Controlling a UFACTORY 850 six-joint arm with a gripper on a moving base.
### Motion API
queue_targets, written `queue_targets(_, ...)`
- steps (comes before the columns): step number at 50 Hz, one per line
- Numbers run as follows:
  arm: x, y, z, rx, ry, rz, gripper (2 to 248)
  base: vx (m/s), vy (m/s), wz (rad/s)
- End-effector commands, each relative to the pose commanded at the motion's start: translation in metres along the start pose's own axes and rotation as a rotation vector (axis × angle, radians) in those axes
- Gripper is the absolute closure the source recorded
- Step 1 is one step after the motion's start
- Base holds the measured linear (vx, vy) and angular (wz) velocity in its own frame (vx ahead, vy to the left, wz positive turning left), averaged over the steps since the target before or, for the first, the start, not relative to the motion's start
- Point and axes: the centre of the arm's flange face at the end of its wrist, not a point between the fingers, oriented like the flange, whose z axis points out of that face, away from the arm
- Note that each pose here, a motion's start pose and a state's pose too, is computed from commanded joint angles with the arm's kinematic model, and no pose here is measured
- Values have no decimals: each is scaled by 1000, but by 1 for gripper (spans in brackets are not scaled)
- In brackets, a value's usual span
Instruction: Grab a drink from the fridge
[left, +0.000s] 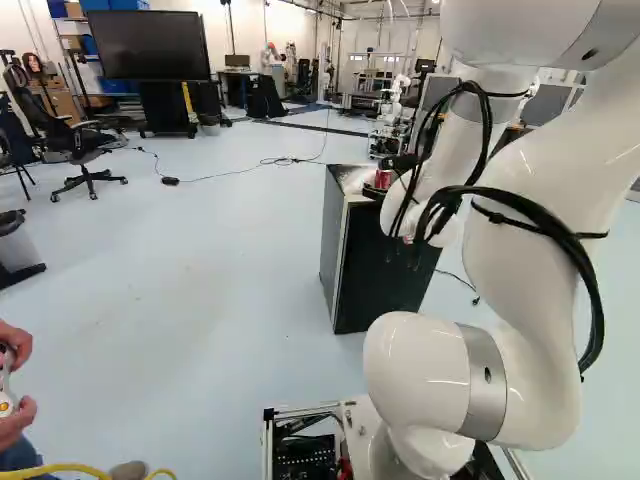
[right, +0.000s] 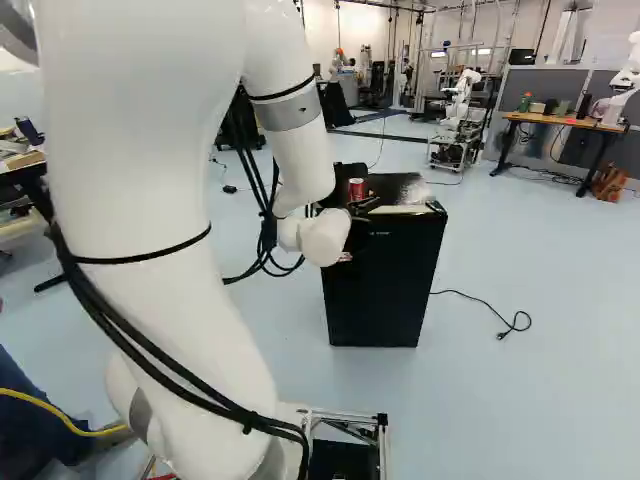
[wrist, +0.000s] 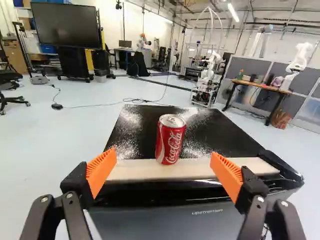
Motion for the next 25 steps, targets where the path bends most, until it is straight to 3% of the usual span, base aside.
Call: queue_targets(25, 4, 3, 36, -6, 36, 4, 3, 0, 0, 0)
